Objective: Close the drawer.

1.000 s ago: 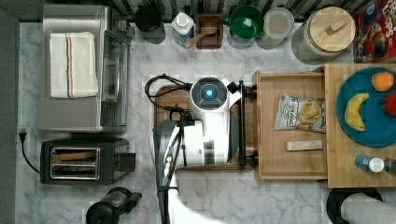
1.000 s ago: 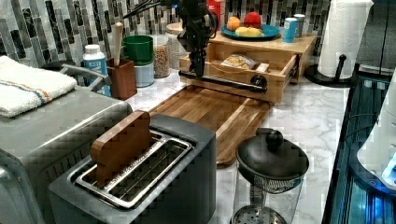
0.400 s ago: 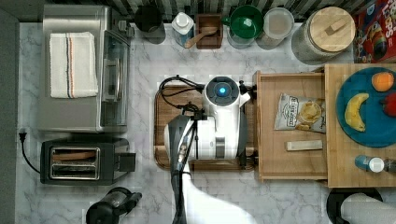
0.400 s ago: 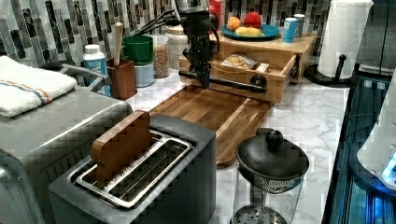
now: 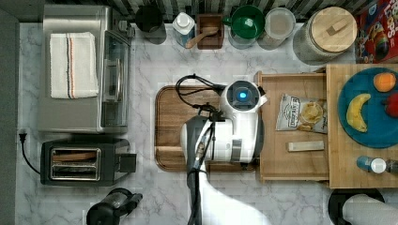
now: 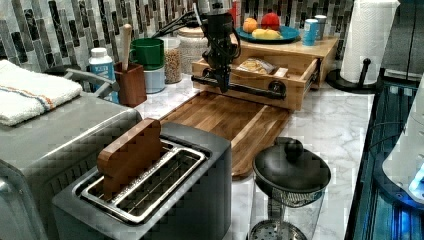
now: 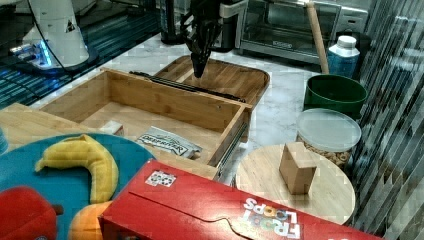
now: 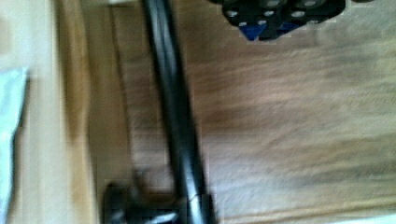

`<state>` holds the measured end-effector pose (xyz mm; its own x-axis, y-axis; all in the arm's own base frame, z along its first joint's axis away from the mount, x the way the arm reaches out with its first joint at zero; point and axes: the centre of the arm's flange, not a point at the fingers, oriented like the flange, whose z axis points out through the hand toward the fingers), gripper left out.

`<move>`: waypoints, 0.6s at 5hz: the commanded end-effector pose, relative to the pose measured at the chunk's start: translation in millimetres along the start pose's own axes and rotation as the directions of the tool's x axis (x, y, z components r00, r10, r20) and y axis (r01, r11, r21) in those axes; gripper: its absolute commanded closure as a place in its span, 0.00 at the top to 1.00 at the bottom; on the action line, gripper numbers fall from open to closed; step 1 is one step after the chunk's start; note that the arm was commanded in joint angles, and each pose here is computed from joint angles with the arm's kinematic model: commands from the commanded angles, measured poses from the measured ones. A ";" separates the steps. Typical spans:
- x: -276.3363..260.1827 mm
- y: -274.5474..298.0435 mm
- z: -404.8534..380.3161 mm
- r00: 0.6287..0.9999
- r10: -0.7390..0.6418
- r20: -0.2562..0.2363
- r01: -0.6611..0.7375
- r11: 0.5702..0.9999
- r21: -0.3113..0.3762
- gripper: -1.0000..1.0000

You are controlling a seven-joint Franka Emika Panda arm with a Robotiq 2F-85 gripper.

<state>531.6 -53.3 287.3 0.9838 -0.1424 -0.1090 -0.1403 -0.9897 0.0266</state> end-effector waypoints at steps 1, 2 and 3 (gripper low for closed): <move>17.7 70.4 18.1 0.990 -0.128 -0.061 0.125 0.991 -0.053 0.00; 20.4 91.7 35.0 0.986 -0.145 -0.078 0.143 0.989 -0.025 0.00; 14.4 100.0 39.6 0.987 -0.130 -0.091 0.127 0.991 -0.040 0.00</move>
<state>534.9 -127.5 292.4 0.9993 -0.0352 -0.0080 -0.0349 -0.9984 0.0443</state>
